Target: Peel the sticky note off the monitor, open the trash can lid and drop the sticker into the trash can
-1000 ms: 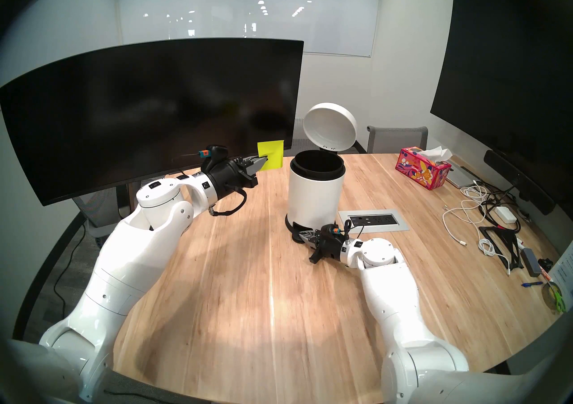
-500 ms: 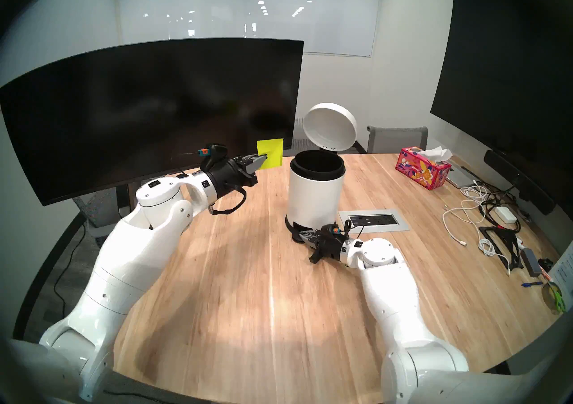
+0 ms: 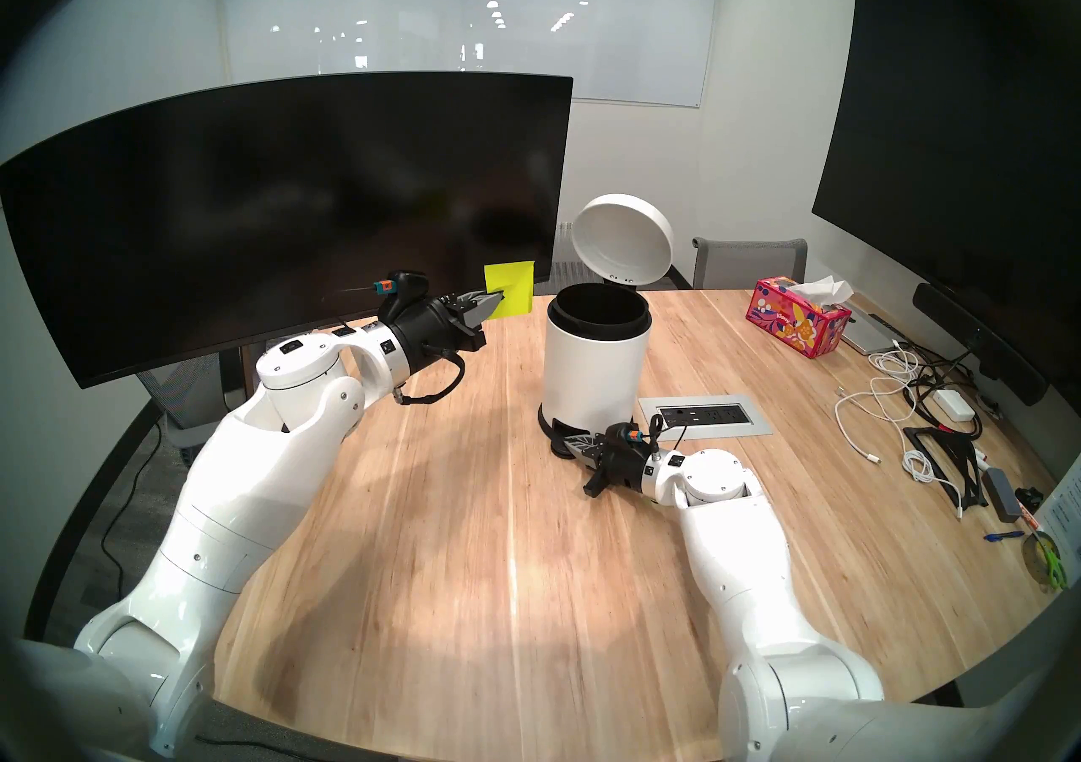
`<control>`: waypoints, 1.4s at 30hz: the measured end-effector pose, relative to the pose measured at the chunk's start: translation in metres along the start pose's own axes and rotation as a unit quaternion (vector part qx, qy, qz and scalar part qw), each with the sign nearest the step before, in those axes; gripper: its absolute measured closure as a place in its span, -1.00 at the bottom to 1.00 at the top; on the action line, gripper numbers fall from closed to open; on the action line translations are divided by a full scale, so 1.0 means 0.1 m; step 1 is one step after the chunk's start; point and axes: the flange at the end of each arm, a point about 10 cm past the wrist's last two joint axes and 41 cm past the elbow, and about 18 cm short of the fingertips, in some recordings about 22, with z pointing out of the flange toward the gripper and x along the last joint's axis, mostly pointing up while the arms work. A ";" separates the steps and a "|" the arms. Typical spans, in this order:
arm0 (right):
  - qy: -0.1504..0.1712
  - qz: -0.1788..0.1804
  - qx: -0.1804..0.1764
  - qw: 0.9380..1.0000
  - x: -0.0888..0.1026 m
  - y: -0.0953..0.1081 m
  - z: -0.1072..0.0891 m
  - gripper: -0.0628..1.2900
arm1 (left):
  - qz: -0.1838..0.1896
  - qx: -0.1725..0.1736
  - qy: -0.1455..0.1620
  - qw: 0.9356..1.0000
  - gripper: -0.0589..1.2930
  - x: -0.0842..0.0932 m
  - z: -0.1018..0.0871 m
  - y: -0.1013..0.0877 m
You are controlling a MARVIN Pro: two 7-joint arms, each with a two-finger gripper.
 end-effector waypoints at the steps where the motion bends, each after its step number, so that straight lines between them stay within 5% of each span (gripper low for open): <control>1: 0.000 0.000 0.000 1.000 0.00 0.00 0.00 0.94 | 0.000 0.000 0.000 1.000 0.94 0.00 0.00 0.00; 42: 0.000 0.000 -0.001 1.000 0.00 0.00 0.00 0.94 | 0.000 0.000 0.000 1.000 0.94 0.00 0.00 0.00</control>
